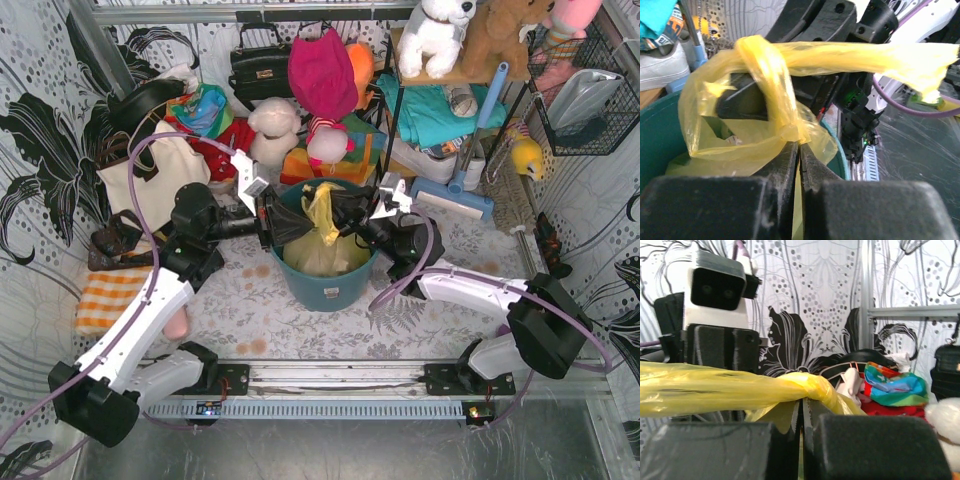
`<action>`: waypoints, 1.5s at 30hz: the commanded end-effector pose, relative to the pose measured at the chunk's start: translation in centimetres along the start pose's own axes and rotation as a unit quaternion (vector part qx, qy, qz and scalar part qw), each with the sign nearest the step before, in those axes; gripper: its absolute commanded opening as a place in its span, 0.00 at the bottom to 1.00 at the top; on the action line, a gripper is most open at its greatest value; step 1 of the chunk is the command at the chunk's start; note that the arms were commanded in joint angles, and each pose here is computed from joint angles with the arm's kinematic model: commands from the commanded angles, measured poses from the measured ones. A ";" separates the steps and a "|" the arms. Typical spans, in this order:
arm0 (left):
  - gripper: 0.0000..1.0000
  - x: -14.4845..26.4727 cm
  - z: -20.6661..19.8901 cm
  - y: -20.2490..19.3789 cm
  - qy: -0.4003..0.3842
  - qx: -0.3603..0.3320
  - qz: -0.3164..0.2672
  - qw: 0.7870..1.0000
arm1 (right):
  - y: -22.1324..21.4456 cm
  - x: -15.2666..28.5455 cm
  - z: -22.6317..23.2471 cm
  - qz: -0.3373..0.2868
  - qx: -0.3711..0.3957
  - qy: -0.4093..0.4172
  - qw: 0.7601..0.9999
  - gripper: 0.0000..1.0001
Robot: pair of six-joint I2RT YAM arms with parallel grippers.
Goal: Tie the trash bag
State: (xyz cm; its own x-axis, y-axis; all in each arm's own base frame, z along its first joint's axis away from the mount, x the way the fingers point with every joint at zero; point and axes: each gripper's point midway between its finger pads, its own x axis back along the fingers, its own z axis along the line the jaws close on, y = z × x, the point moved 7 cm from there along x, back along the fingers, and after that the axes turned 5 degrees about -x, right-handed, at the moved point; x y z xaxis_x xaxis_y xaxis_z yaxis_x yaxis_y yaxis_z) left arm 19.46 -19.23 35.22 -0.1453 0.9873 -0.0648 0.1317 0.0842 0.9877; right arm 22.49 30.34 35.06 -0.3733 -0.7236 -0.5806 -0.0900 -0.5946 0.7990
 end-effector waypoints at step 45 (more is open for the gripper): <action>0.55 2.7 -0.4 7.8 0.224 -0.023 -0.130 0.966 | 2.9 -1.3 2.5 -0.101 0.101 0.140 0.980 0.00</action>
State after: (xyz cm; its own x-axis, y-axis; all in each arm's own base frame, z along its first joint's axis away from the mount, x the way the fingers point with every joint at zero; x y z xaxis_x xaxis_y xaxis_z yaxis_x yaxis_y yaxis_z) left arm 19.76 -16.06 41.42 -0.5735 0.7926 -0.2070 0.0412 0.2803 0.9590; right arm 20.91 31.07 35.56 -0.1359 -0.7529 -0.6440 -0.2383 -0.6061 0.7589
